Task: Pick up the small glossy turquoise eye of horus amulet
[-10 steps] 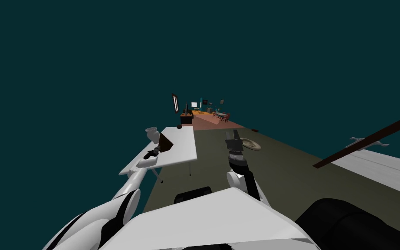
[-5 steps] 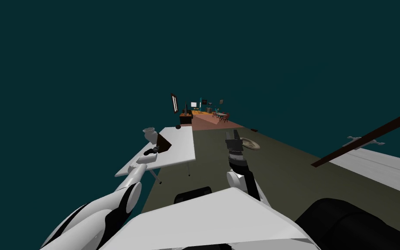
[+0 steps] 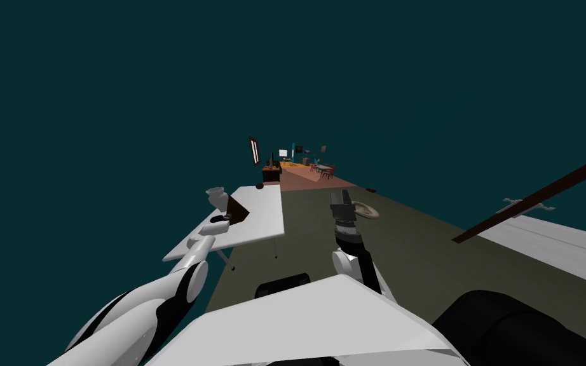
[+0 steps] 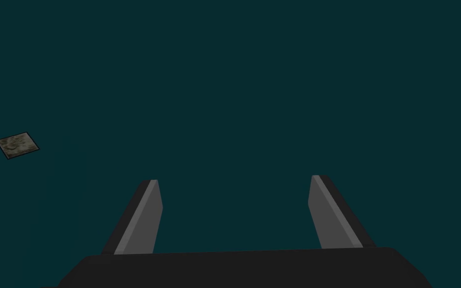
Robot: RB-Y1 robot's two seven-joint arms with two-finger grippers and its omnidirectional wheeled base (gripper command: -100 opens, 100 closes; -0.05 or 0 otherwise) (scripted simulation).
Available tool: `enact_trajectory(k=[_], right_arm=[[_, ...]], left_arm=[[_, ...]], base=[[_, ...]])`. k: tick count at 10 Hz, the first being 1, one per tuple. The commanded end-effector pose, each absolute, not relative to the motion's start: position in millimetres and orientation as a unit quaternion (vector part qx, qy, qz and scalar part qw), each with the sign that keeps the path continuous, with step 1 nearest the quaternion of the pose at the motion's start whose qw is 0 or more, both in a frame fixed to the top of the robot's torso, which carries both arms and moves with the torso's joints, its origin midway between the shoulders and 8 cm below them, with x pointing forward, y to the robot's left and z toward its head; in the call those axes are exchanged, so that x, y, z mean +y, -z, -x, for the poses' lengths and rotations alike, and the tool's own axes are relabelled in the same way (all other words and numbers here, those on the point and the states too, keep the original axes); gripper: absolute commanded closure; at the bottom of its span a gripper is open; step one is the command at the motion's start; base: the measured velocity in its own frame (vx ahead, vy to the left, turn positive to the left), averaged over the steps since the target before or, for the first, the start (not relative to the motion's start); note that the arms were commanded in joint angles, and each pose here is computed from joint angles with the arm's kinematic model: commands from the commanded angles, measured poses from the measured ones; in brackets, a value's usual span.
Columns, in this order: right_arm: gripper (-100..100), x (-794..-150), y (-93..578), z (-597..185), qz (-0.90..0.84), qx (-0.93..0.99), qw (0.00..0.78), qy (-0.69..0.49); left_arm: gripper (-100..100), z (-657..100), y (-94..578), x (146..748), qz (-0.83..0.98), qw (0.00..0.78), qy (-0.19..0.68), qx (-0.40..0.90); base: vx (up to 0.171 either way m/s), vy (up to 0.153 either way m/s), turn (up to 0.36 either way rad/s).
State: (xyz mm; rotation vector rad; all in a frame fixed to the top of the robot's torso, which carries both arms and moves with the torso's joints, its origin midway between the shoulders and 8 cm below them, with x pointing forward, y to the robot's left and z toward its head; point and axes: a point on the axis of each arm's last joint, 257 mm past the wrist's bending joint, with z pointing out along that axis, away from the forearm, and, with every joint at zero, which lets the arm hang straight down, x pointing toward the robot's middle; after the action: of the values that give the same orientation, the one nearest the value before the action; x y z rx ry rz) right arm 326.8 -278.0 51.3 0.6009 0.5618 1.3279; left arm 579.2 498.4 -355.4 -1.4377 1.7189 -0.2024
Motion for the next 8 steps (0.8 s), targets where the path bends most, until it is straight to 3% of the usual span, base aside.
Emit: enact_trajectory(k=[1,8], right_arm=[[0,-278.0,-51.3,-326.8,-0.271,0.253,0.710,-0.598],[0,-278.0,-51.3,-326.8,-0.271,0.253,0.710,-0.598]], left_arm=[[-100,-574.2,359.7,499.4,0.587,0.414,0.072,0.692],[-100,-560.2,362.0,505.5,0.626,0.353,0.042,0.694]], base=[[0.003,-0.024,-0.015],[0.008,-0.012,-0.021]])
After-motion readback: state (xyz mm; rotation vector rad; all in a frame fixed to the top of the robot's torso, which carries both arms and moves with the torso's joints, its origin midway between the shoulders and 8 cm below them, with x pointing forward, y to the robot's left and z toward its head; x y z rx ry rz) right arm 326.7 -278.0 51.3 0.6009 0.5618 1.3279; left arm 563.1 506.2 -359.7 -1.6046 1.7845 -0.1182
